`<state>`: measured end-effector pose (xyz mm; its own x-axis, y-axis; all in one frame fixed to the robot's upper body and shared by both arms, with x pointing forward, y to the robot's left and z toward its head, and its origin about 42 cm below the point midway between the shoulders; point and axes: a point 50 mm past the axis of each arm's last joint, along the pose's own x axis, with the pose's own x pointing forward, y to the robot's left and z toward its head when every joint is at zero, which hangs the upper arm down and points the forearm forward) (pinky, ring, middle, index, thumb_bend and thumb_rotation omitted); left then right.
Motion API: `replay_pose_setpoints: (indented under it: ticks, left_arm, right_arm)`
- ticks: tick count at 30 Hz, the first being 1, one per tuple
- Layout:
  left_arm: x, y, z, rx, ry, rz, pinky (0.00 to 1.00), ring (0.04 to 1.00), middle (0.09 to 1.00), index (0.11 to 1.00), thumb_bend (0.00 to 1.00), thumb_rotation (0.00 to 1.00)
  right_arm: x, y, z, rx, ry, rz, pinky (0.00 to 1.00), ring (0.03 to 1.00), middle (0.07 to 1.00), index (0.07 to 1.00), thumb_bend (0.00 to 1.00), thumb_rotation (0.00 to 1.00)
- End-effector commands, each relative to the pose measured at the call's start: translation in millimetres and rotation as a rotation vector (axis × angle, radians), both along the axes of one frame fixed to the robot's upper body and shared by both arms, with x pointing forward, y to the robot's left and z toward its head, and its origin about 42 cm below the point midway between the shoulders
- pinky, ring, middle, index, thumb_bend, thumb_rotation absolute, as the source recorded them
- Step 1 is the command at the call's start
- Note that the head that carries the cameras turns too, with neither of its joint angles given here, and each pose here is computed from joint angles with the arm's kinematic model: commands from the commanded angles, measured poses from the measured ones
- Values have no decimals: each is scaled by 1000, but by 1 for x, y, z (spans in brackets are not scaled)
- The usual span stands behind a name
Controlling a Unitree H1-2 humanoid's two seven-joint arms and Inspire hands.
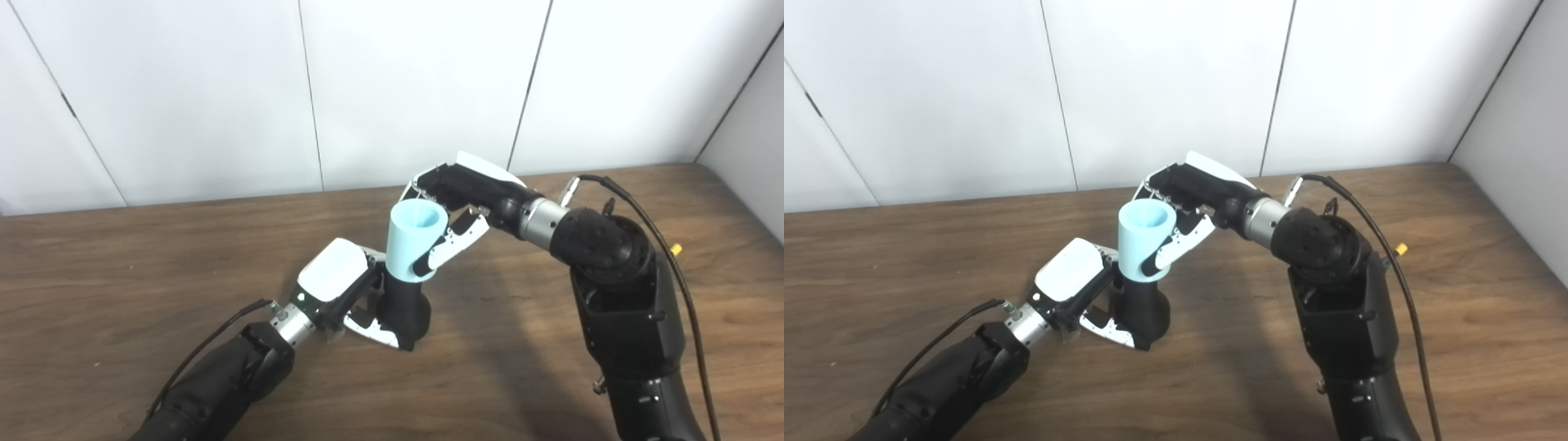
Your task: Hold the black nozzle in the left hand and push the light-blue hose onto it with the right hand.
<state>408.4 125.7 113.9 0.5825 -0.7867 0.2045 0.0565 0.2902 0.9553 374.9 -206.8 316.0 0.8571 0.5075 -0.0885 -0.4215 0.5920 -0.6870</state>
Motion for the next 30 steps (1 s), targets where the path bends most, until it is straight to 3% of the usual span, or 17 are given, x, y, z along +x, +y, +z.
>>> replay_pose_setpoints:
  ticks: [1, 15, 30]
  left_arm:
    - [-85, 27, -113, 266, 310, 16, 323, 383, 430, 520, 499, 0]
    - [-88, 23, -113, 263, 312, 7, 330, 390, 434, 533, 498, 0]
    - [-90, 21, -114, 261, 325, 11, 317, 391, 427, 522, 499, 0]
  right_arm:
    - [-3, 3, 15, -7, -64, 36, 311, 399, 475, 533, 516, 0]
    - [7, 18, 19, 5, -117, 39, 363, 431, 481, 491, 521, 0]
    - [15, 24, 21, -52, -155, 50, 332, 416, 483, 510, 519, 0]
